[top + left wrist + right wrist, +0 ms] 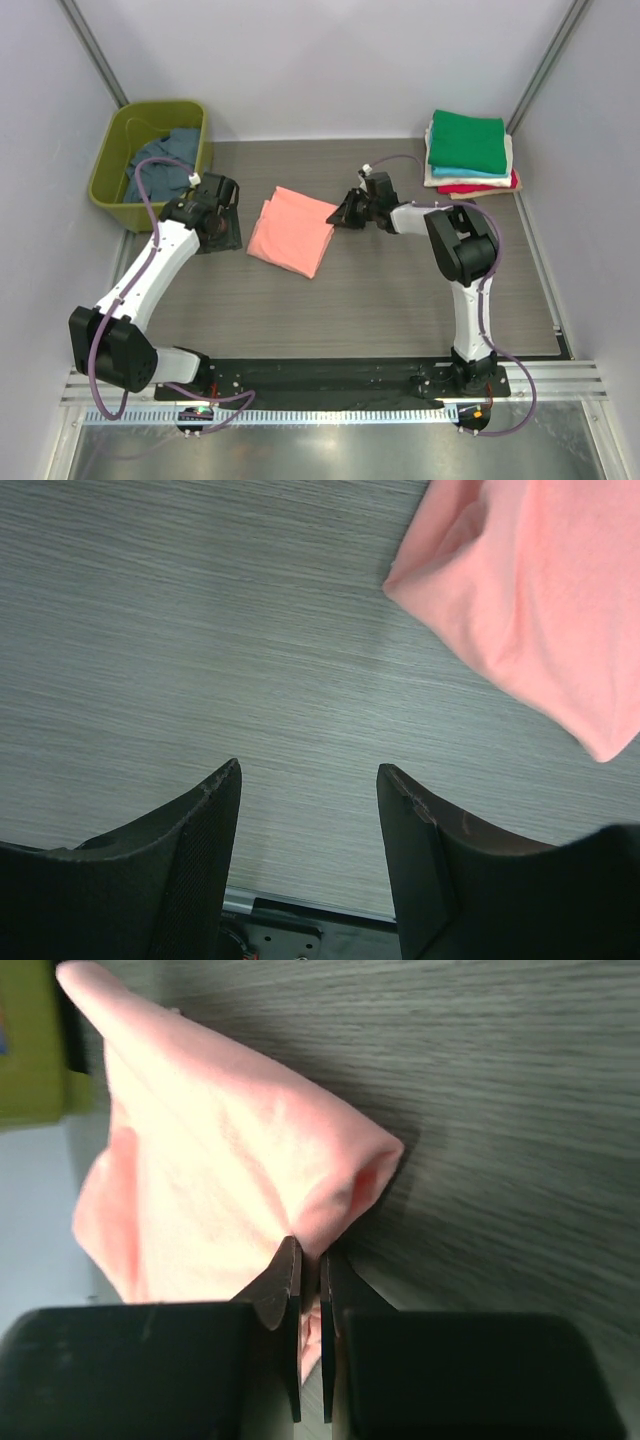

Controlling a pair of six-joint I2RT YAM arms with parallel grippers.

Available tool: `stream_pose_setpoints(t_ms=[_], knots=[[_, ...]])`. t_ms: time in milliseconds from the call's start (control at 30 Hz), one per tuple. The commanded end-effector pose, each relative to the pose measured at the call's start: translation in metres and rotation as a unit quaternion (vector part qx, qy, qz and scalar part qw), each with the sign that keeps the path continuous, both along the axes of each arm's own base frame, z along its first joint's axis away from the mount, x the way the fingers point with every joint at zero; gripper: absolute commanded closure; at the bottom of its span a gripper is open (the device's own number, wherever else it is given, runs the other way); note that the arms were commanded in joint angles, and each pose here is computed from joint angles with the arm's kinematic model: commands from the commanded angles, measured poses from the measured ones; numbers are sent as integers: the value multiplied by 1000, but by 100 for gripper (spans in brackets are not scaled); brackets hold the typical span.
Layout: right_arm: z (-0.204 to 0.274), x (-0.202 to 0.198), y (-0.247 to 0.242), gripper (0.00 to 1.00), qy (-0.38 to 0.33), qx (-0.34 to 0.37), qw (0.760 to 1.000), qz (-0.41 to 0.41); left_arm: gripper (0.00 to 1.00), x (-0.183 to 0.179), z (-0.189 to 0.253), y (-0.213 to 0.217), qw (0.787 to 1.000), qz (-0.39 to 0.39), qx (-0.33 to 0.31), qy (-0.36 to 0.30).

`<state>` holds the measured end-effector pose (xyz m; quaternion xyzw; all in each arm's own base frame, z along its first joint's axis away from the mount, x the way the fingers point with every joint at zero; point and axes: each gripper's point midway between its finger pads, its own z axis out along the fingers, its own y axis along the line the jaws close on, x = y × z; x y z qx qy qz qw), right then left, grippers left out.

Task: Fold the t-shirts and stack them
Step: Neatly place the folded tshirt to the corner

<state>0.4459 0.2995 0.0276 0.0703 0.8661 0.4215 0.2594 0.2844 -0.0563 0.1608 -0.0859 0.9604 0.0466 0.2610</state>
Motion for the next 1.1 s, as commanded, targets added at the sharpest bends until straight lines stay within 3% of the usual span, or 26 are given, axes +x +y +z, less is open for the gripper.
stream_pose_setpoints(t_ms=[0,100,500,733,867,1067], knots=[[34,6,-43,99,-39,-131,991,3,42,6,8,2,1000,4,-2,-26],[64,17,-70,99,-72,-187,980,-15,42,5,7,1,1000,3,-3,-23],[177,56,-150,99,-201,-242,948,-56,43,5,6,0,1000,1,-6,-21],[247,72,-197,99,-294,-303,904,-72,43,6,1,-1,1000,1,-5,-14],[275,73,-217,99,-326,-318,887,-78,43,7,0,-2,1000,0,-6,-12],[312,72,-264,99,-354,-295,882,-103,43,7,-6,-2,1000,1,-3,-1]])
